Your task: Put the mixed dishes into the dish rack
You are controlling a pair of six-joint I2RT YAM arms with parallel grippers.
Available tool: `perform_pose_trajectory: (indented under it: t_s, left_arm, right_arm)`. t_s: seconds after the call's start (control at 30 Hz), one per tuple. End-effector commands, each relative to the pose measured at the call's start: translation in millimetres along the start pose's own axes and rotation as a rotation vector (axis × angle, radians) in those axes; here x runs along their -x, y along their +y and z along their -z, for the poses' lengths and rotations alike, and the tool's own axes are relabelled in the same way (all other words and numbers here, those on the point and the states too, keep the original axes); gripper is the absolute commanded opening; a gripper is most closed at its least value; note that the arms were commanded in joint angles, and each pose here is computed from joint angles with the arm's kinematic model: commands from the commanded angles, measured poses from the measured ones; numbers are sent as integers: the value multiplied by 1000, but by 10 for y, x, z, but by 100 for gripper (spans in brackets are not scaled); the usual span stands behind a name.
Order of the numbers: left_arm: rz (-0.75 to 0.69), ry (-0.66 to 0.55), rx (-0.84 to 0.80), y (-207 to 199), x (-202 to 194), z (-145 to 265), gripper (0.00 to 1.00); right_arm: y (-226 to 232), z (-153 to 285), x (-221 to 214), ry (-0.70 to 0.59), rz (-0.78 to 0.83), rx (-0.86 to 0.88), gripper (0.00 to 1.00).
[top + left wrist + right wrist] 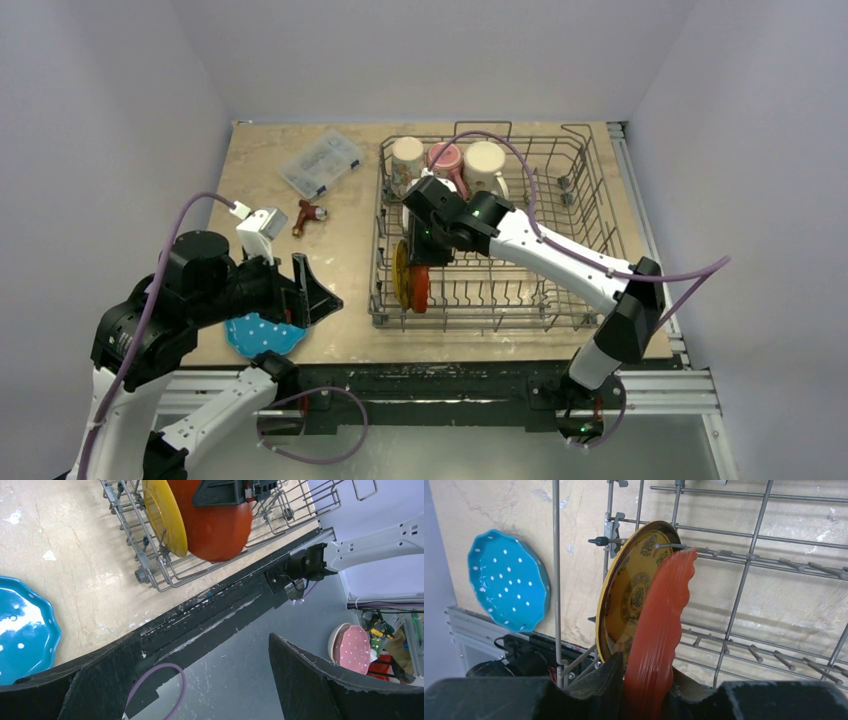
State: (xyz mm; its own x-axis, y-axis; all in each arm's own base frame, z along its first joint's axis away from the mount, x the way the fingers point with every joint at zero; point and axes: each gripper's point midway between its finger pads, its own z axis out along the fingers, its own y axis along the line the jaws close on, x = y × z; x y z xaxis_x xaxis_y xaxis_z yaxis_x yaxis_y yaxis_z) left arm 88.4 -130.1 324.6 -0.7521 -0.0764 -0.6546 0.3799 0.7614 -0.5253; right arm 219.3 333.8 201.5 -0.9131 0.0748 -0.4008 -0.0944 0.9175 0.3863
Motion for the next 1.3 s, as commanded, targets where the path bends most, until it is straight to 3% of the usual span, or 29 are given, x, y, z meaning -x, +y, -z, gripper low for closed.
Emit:
perform_pose_trajectory:
  t_s: [0.0, 0.33, 0.4, 0.53, 0.83, 1.1, 1.27]
  left_arm:
    - [7, -25, -33, -65, 58, -21, 97]
    - [16, -29, -27, -49, 66, -51, 97]
    - [23, -27, -31, -56, 74, -70, 97]
    - [28, -22, -41, -81, 88, -85, 97]
    - [38, -10, -55, -96, 70, -126, 97]
    - [22, -12, -51, -97, 64, -70, 96]
    - [15, -12, -44, -79, 42, -47, 97]
  right_arm:
    - [107, -9, 179, -59, 35, 19, 29]
    - [138, 30, 175, -55, 51, 36, 36]
    - [107, 11, 170, -56, 53, 21, 31]
    - [89, -1, 160, -39, 64, -1, 4]
    - [238, 251, 363, -112, 16, 41, 2]
    - [-21, 92, 393, -128, -51, -131, 0]
    - [-48, 37, 408, -155, -91, -136, 0]
